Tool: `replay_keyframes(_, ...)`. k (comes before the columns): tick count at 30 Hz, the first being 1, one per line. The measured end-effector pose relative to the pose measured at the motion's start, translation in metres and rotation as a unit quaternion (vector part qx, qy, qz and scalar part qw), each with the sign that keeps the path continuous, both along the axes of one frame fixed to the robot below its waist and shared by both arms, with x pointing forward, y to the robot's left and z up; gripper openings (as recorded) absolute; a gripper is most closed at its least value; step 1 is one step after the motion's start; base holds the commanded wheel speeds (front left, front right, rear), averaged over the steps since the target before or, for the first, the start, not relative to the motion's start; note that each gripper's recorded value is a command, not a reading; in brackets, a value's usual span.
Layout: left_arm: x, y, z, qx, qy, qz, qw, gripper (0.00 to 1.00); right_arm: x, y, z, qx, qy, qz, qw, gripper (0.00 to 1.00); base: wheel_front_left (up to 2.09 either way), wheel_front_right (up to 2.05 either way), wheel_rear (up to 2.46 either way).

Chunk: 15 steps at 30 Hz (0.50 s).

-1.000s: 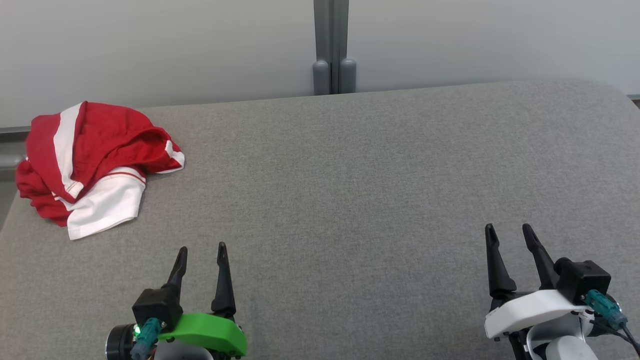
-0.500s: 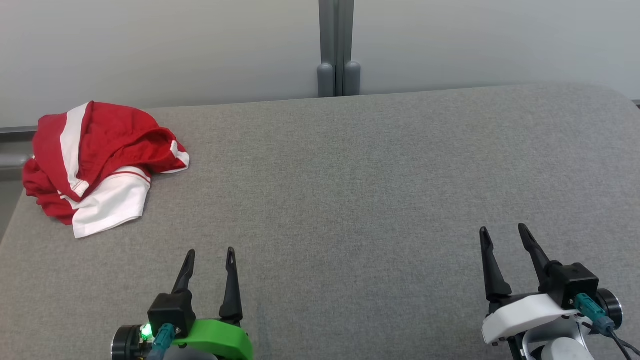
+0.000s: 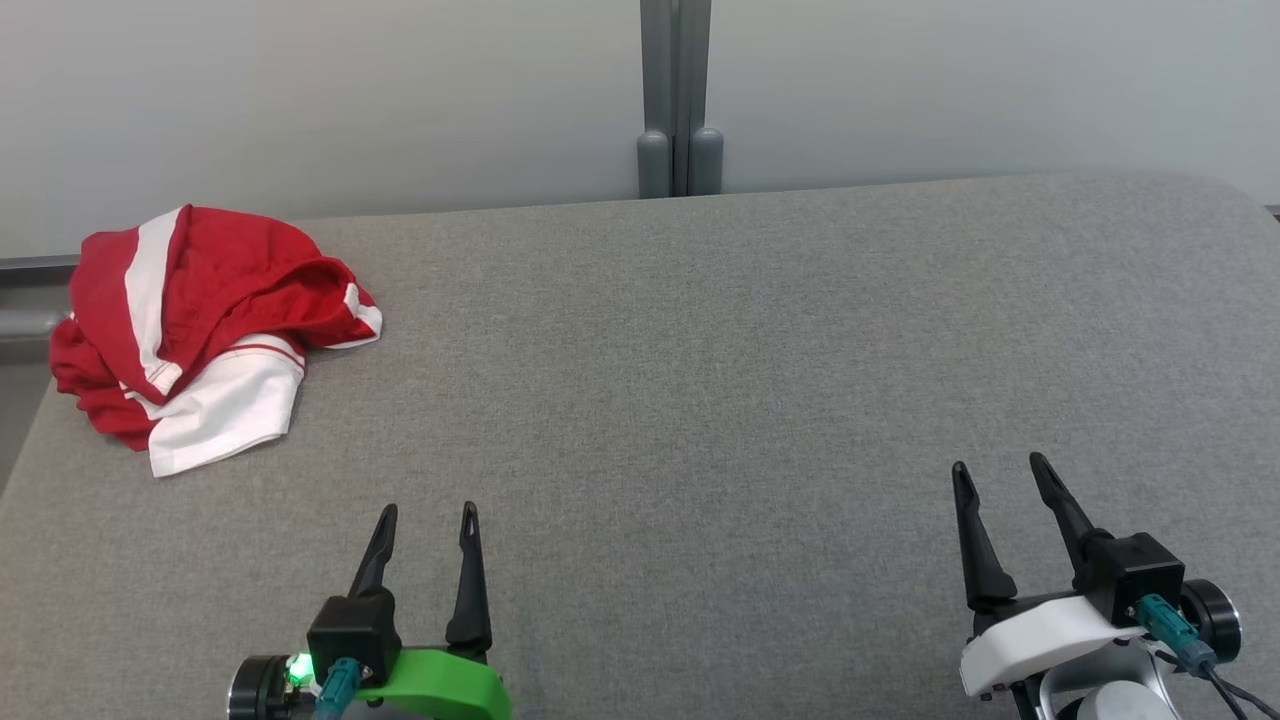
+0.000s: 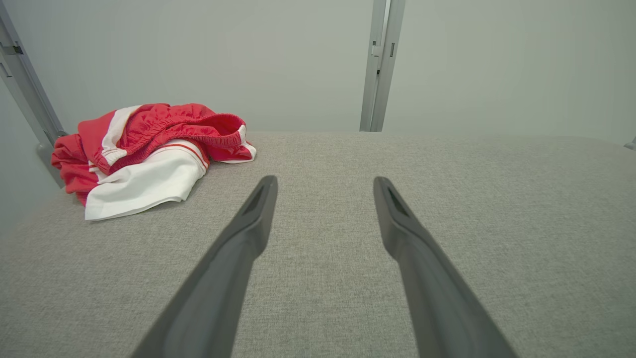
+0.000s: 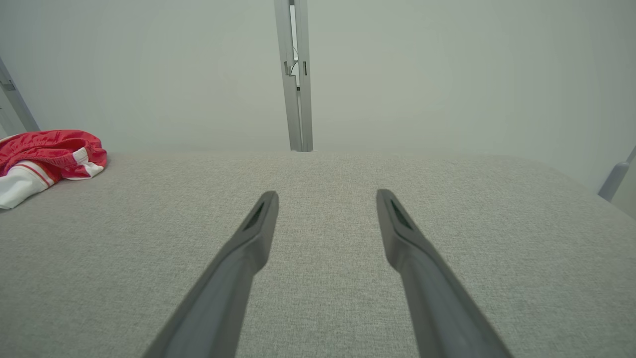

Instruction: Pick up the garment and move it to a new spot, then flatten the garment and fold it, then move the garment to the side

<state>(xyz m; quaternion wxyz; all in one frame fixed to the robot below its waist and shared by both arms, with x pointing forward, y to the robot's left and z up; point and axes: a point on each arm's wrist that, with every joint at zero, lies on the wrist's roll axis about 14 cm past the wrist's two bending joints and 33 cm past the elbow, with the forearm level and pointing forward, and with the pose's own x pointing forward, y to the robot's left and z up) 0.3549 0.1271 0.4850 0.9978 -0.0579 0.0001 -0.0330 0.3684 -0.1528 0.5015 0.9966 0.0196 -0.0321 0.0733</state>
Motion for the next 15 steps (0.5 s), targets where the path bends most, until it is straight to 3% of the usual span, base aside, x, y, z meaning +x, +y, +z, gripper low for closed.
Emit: replay_keyframes(15, -0.0026, 0.0041, -0.0021, -0.001, 0.003, 0.006, 1.0, 1.0, 0.0011, 0.0019, -0.0043, -0.001, 0.006, 0.003, 1.0, 1.0, 0.0, 0.0, 0.0)
